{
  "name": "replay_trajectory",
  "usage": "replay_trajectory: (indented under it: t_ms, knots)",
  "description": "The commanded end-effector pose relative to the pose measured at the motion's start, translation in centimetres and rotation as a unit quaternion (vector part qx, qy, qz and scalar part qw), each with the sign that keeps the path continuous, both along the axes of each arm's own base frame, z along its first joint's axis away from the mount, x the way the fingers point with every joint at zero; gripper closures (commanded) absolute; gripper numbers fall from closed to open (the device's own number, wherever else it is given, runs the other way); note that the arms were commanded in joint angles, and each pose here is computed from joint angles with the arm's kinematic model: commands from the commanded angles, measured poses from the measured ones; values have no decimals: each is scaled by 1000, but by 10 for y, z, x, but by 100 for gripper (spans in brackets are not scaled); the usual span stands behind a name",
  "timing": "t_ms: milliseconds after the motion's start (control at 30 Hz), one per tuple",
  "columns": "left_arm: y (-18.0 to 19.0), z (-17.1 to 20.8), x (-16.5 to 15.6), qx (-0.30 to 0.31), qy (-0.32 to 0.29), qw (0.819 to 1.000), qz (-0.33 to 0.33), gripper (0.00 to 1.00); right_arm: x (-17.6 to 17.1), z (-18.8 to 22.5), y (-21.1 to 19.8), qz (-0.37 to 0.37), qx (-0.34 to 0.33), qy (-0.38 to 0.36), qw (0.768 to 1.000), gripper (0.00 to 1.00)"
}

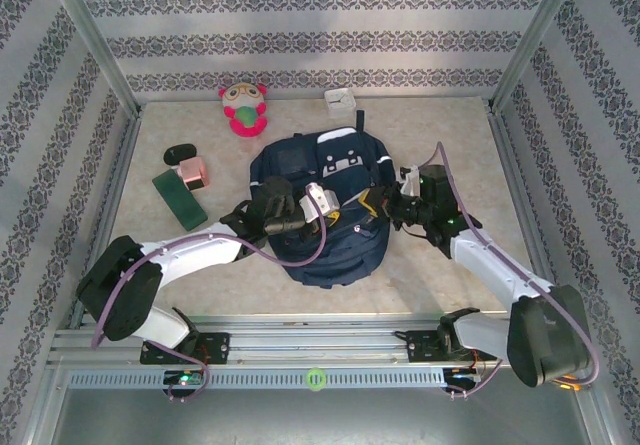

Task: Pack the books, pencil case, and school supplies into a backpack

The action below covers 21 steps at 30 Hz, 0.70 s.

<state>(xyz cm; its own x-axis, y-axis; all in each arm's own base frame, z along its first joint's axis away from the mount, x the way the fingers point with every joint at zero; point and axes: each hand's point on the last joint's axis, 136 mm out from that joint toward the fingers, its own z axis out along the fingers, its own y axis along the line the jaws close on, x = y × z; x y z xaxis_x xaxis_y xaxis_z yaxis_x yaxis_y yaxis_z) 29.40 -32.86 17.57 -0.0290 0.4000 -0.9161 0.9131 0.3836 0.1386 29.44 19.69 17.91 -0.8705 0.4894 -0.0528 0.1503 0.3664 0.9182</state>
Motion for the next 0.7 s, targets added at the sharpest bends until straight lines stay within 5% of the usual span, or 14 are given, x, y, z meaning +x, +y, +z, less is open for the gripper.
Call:
replay_trajectory:
  t_ms: [0,167,400,667]
  knots:
    - [0,46,25,-54,-72,996,3,100,-5,-1,-4,-50,-12,-11,999,100]
    - [9,36,44,-39,-66,997,15,99,-20,-6,-2,-114,-29,-28,993,100]
    - [29,59,37,-60,27,994,89,65,-12,20,0,-156,-31,-79,984,100]
    - [69,70,-4,-101,207,946,230,51,-4,28,16,-193,-31,-89,977,100]
